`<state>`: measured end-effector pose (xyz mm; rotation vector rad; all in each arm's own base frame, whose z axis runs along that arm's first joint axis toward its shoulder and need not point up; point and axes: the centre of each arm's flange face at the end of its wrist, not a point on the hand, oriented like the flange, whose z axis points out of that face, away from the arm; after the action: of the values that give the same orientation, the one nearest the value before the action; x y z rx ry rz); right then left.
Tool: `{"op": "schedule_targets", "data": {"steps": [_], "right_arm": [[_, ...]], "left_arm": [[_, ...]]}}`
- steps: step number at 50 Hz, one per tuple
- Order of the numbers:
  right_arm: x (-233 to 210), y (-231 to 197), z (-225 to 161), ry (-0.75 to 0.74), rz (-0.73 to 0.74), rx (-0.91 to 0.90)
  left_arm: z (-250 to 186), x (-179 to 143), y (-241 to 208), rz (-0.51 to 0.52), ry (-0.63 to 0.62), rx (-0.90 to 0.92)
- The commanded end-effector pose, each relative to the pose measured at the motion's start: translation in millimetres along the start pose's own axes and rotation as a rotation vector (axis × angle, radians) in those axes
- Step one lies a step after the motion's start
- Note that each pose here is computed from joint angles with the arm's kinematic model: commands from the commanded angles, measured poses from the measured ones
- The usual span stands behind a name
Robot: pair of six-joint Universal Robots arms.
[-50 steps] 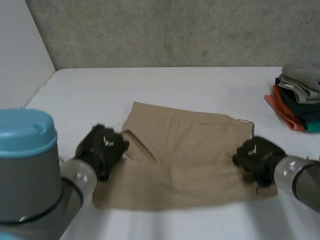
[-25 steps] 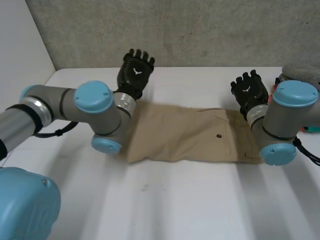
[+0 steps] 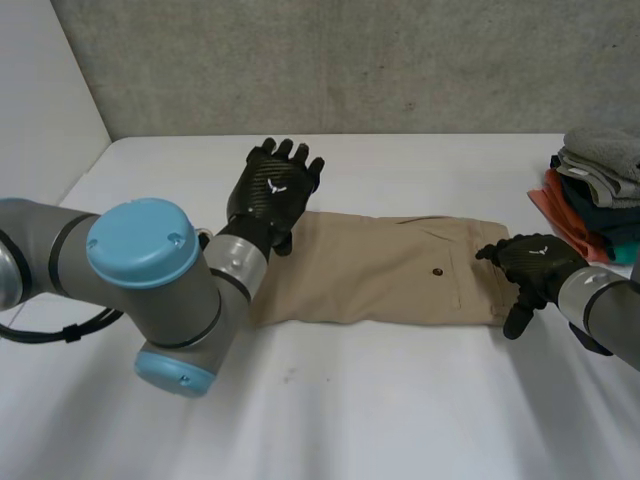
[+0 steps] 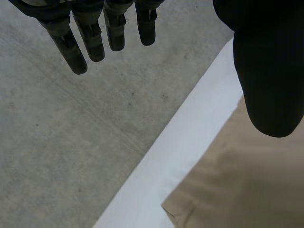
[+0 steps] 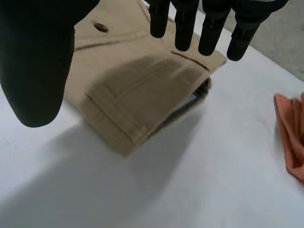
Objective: Fold the laundry.
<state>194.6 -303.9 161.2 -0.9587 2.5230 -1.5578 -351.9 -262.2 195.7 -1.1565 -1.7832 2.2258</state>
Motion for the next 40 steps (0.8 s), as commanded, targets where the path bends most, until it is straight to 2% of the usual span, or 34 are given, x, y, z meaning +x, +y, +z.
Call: {"op": "schedule_targets", "data": {"steps": [1,10,18,22,27,30,31,33,34,37,40], "right_arm": [[1,14,26,0.034,-0.008,0.059],[-1,23,31,0.023,-0.005,0.037],[45,15,16,0.124,0.005,0.055],[79,14,4,0.201,-0.126,0.014],[96,10,3,0.248,-0.331,-0.003],[74,-14,6,0.223,-0.458,0.083],[47,-33,7,0.184,-0.507,0.169],[28,-47,7,0.161,-0.543,0.242],[1,-63,5,0.122,-0.586,0.338],[-37,-76,2,0.045,-0.647,0.474],[-93,-76,-2,-0.11,-0.707,0.614]], "left_arm": [[-2,0,8,-0.016,0.003,-0.023],[-3,0,6,-0.042,-0.003,-0.02],[-7,-8,-7,-0.06,-0.016,-0.002],[-15,-14,-16,-0.079,-0.025,0.015],[-23,-26,-27,-0.11,-0.048,0.033],[-26,-33,-29,-0.131,-0.065,0.037],[-26,-35,-29,-0.137,-0.069,0.038],[-26,-39,-30,-0.156,-0.079,0.041],[-27,-40,-31,-0.162,-0.08,0.044],[-28,-44,-31,-0.177,-0.09,0.045],[-28,-47,-29,-0.18,-0.1,0.04]]}}
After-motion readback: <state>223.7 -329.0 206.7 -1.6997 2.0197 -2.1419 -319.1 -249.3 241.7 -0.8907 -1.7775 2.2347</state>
